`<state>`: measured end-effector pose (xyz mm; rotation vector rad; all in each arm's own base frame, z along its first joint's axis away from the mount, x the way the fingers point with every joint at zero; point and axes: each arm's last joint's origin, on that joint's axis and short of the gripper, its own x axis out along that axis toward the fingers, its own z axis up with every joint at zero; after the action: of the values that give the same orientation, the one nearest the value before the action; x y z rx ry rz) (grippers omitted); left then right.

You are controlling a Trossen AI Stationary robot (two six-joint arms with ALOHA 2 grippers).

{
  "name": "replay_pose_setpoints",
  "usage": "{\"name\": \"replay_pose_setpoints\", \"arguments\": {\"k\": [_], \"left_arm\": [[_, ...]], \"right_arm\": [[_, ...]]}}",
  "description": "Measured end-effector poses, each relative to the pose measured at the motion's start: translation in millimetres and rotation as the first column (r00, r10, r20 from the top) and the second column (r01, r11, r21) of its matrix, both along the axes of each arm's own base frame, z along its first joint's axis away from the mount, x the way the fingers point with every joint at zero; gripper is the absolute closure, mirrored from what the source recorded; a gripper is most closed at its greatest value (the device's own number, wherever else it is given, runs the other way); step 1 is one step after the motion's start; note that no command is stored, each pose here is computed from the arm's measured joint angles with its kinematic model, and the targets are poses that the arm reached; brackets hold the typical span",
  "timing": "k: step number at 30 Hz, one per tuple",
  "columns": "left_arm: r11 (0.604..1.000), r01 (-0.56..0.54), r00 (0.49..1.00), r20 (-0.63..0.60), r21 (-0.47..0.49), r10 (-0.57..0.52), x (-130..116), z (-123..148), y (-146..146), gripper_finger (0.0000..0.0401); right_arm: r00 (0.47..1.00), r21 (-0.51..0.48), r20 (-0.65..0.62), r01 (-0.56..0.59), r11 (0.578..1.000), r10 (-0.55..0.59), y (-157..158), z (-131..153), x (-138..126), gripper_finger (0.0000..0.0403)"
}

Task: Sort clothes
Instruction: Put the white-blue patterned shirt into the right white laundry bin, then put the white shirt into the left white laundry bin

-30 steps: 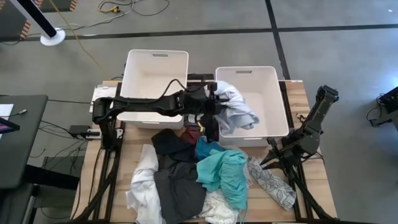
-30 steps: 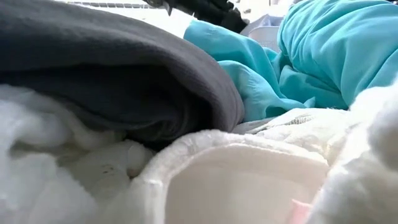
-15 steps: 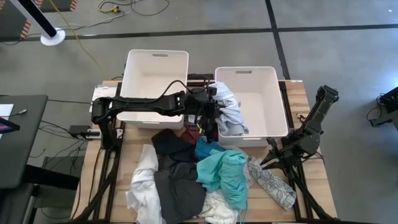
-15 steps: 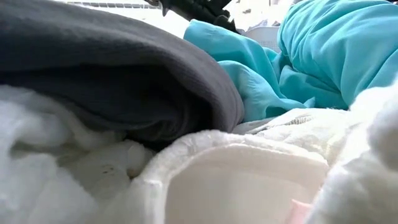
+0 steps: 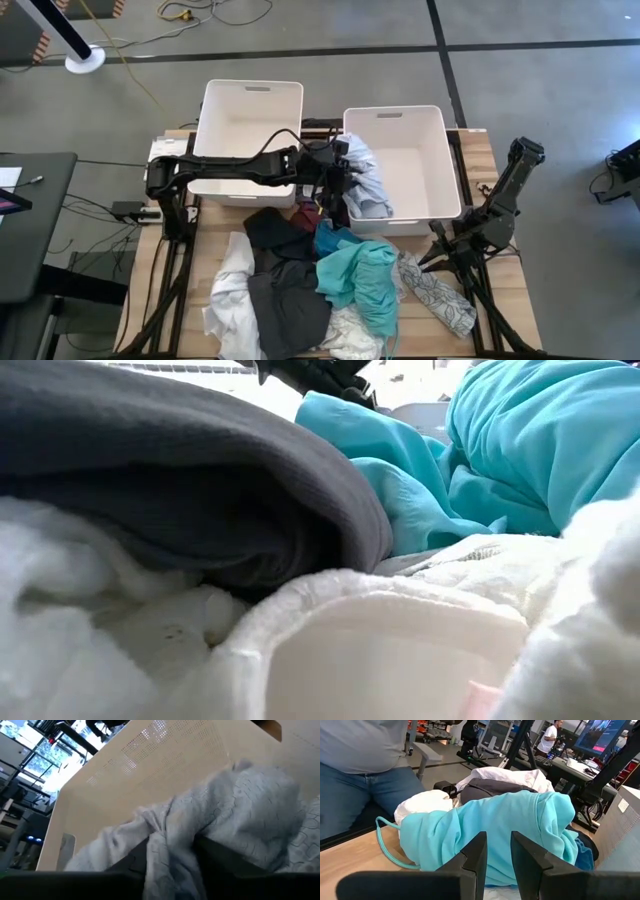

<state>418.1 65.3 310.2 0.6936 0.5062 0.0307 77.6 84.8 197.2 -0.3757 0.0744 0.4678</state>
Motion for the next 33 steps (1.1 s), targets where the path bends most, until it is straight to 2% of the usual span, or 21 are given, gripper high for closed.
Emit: {"name": "replay_pose_setpoints", "arguments": {"k": [8, 15, 19, 24, 29, 33], "left_arm": [[1.000, 0.003, 1.000, 0.010, 0.004, -0.003, 2, 20, 0, 0.0213], [0.994, 0.069, 0.992, 0.107, -0.080, -0.061, 1, 61, -5, 0.0205], [0.991, 0.108, 0.989, 0.115, -0.079, -0.098, -1, 79, -16, 0.0205], [0.987, 0.147, 0.989, -0.013, -0.057, -0.148, -12, 93, -31, 0.0205], [0.993, 0.098, 0.975, -0.194, -0.064, -0.109, -29, 99, -48, 0.0207], [0.995, 0.035, 0.941, -0.333, -0.091, -0.064, -46, 100, -59, 0.0212]], "right_arm": [[1.000, 0.000, 0.000, 0.000, 1.000, 0.000, 0, 0, 0, 0.0300], [1.000, 0.000, 0.000, 0.000, 1.000, 0.000, 0, 0, 0, 0.0300], [1.000, 0.000, 0.000, 0.000, 1.000, 0.000, 0, 0, 0, 0.0300], [1.000, -0.001, 0.000, 0.000, 1.000, 0.000, 0, 0, 0, 0.0300], [1.000, -0.006, -0.005, 0.000, 1.000, 0.000, 0, -1, 0, 0.0300], [1.000, -0.014, -0.010, 0.000, 1.000, 0.000, 0, -2, 0, 0.0300]]}}
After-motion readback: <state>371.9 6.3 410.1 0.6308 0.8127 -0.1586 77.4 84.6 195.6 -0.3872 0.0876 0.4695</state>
